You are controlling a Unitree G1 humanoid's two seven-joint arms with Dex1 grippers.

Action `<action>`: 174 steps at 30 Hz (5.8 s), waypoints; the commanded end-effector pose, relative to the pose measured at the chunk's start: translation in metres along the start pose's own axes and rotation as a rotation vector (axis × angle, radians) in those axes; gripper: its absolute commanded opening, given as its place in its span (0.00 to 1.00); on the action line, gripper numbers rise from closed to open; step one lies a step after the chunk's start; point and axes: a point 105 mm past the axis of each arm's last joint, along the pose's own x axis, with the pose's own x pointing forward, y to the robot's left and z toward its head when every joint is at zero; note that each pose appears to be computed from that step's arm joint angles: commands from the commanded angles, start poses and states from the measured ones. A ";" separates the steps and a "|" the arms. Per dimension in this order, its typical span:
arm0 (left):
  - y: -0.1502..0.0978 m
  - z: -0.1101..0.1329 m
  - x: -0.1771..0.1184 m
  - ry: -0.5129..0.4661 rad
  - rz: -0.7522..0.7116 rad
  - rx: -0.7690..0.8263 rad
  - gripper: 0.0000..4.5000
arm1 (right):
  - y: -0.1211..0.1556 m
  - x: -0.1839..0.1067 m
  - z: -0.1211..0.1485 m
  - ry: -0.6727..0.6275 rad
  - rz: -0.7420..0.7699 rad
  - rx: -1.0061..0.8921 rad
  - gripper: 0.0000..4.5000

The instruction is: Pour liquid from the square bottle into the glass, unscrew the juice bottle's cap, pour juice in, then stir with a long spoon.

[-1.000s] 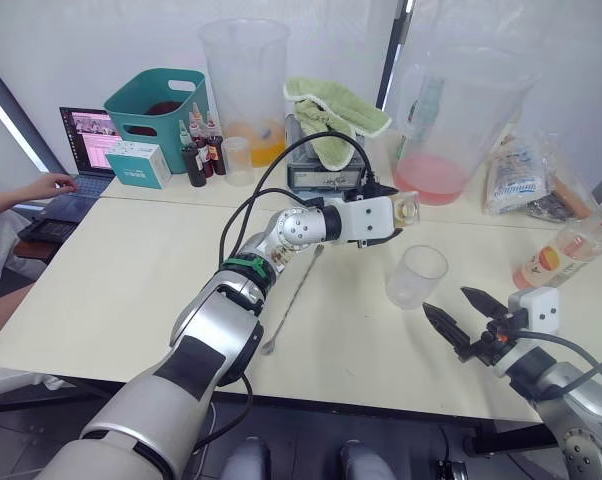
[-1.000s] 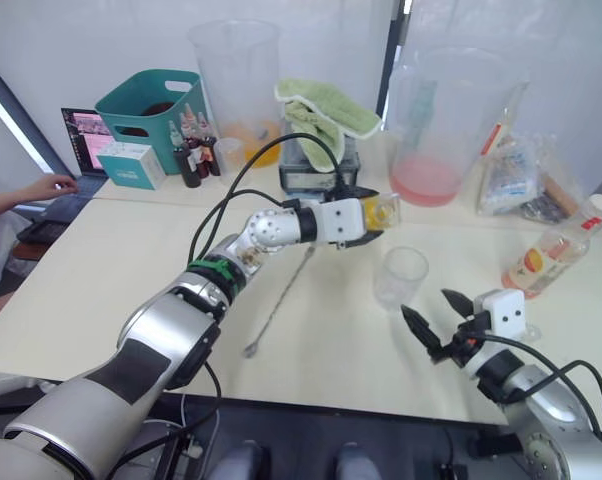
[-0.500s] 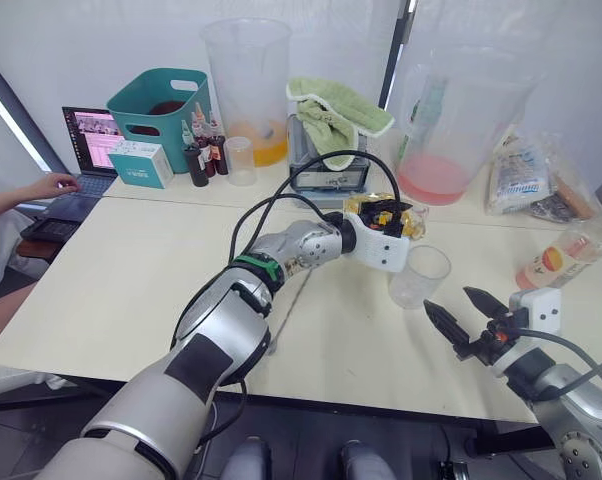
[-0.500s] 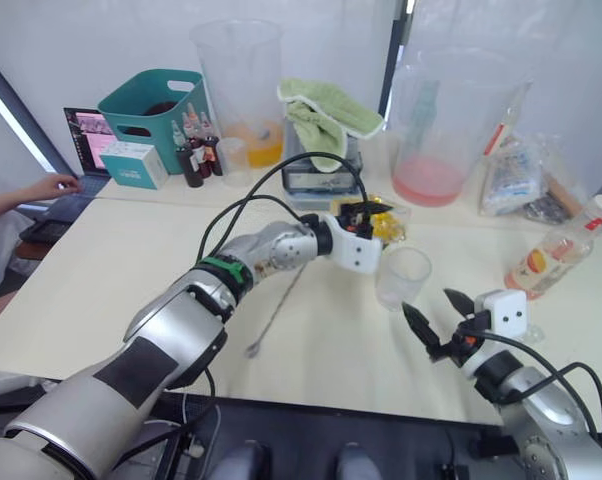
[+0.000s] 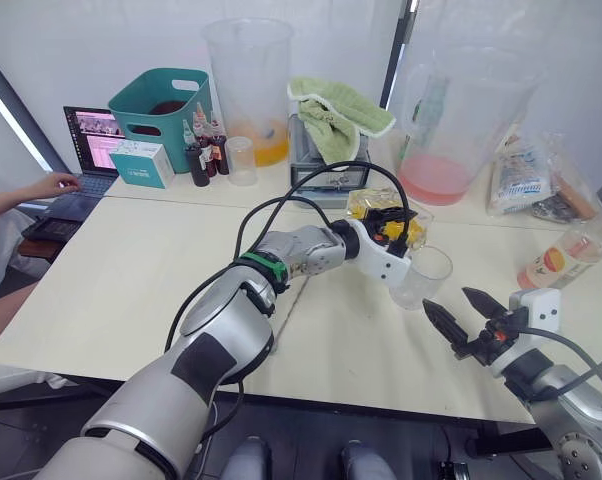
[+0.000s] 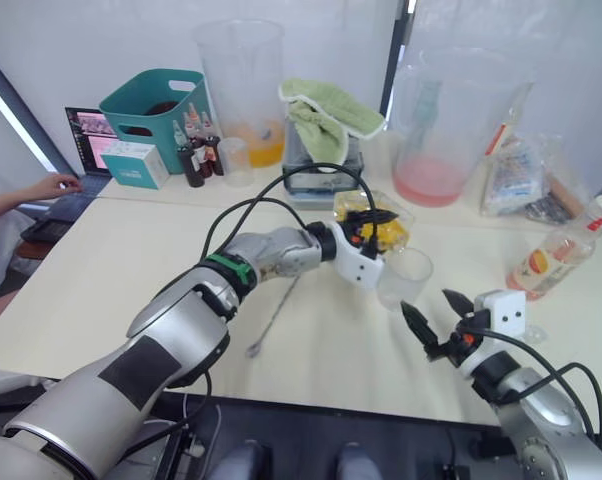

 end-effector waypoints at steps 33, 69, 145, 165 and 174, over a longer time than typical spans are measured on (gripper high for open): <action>0.047 0.020 0.021 -0.028 0.143 0.333 0.63 | 0.009 -0.007 0.014 -0.054 -0.001 0.018 1.00; 0.043 0.012 0.020 0.025 0.103 0.034 0.63 | 0.009 -0.009 0.011 -0.046 -0.010 0.029 1.00; 0.039 -0.109 -0.238 0.453 0.770 -1.374 1.00 | 0.016 0.016 0.053 0.044 0.545 -0.180 1.00; -0.033 -0.050 -0.383 0.451 0.568 -1.477 1.00 | -0.126 -0.084 0.042 0.047 -0.260 -0.199 1.00; -0.098 -0.036 -0.422 0.623 0.507 -1.443 1.00 | -0.169 -0.120 0.014 0.112 -0.520 -0.205 1.00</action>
